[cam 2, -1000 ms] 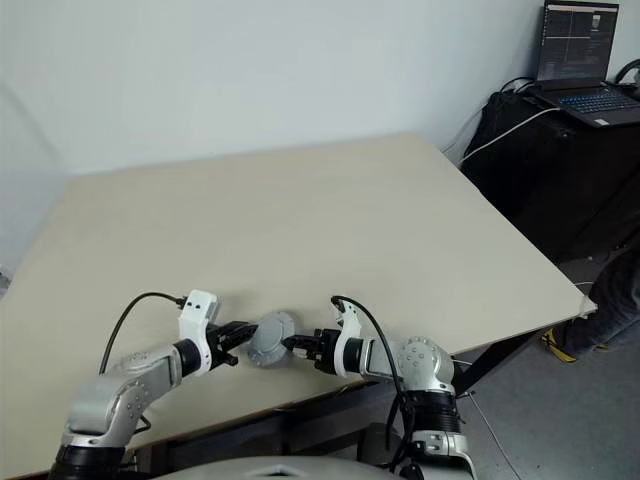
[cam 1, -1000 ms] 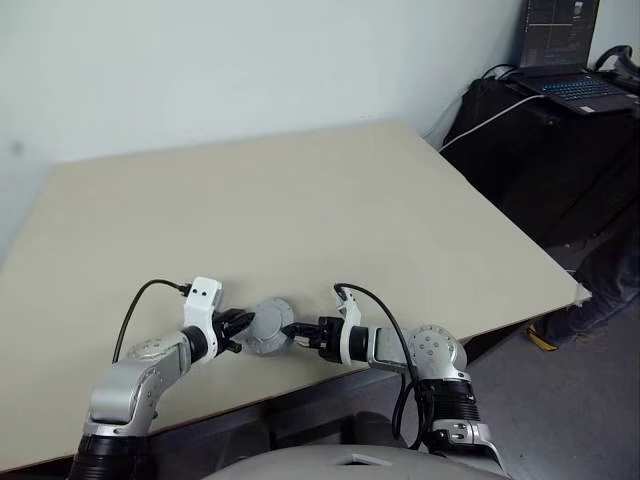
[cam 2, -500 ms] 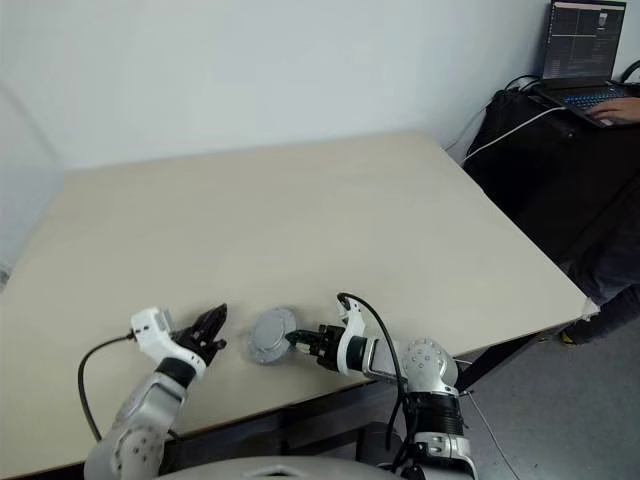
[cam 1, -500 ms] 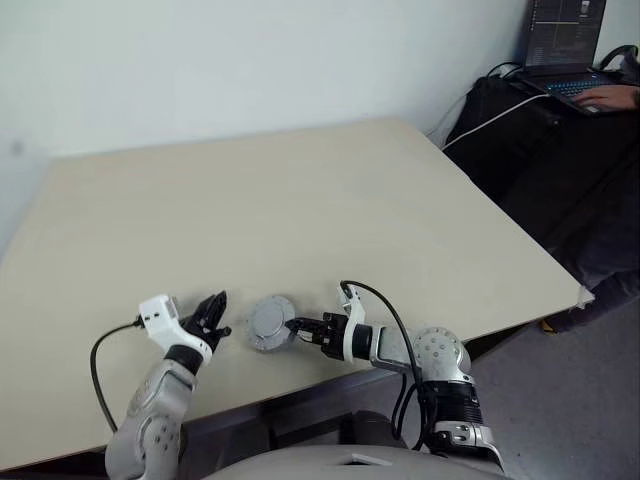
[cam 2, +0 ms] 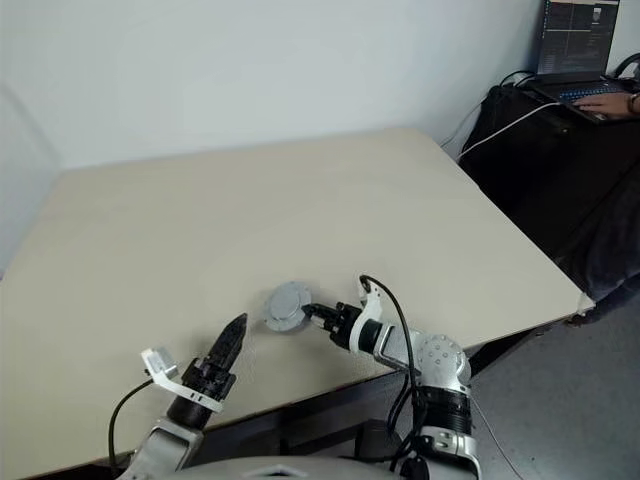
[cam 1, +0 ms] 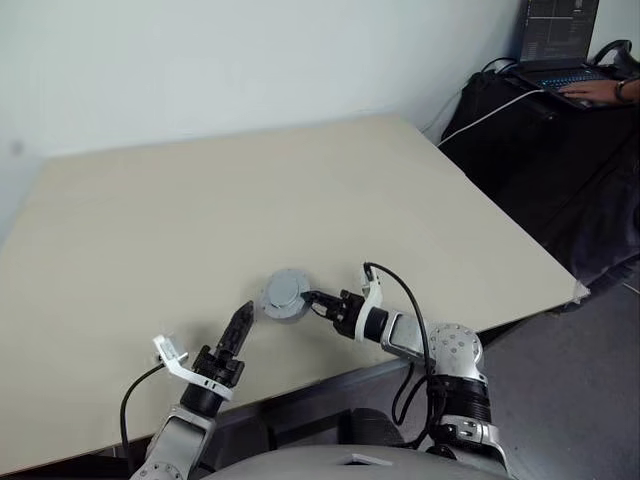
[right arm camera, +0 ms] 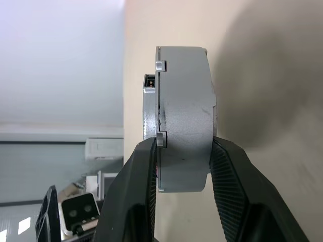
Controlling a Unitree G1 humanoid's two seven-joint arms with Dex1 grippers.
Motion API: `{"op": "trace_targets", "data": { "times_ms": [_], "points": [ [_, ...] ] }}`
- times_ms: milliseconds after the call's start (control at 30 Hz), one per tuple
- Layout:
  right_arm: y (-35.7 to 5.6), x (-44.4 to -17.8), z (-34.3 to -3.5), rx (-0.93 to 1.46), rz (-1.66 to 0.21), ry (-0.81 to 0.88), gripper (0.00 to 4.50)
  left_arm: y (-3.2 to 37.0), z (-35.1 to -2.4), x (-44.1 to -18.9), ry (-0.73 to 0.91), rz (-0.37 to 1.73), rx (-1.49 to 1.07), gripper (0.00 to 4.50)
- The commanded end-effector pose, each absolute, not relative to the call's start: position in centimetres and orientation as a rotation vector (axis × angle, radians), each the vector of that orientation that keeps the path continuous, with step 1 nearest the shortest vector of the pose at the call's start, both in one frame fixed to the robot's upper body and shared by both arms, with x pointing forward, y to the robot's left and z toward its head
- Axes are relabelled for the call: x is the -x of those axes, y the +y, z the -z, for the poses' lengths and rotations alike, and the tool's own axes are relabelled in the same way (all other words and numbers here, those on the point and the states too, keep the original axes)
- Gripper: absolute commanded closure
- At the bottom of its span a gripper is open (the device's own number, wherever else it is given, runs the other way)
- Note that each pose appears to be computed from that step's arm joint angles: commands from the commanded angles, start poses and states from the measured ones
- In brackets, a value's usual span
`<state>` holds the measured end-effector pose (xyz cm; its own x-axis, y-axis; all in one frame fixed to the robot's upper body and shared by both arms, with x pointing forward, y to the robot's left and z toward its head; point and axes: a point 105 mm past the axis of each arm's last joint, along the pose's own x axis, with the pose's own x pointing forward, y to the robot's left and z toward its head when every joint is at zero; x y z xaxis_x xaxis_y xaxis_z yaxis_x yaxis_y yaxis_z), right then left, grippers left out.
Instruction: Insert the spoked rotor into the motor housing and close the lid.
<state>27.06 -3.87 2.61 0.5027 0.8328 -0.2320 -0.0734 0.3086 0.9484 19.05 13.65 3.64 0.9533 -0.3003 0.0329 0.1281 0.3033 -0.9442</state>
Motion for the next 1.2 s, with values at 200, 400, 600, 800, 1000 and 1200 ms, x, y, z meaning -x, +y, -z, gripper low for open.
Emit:
{"op": "trace_targets", "data": {
  "times_ms": [200,400,600,800,1000,1200],
  "points": [
    [-2.2,-28.0,-6.9,-1.157,-0.84,0.705,3.28,12.4,-3.6,-19.0,0.152,0.27,1.366,0.0],
    [-1.4,-27.2,-8.1,-1.159,-0.913,0.691,3.28,11.9,-2.7,-19.7,0.172,0.244,1.439,0.0],
    [-0.6,-26.0,-8.6,-1.155,-0.977,0.71,3.28,11.3,-2.6,-20.3,0.184,0.268,1.49,0.0],
    [0.0,-24.9,-8.2,-1.128,-1.011,0.764,3.28,10.6,-4.0,-21.0,0.121,0.342,1.552,0.0],
    [0.1,-24.2,-7.9,-1.117,-1.026,0.797,3.28,10.5,-4.5,-21.0,0.093,0.364,1.574,0.0],
    [0.1,-23.7,-7.5,-1.1,-1.038,0.829,3.28,10.5,-4.4,-21.1,0.078,0.354,1.596,0.18]
  ]
}}
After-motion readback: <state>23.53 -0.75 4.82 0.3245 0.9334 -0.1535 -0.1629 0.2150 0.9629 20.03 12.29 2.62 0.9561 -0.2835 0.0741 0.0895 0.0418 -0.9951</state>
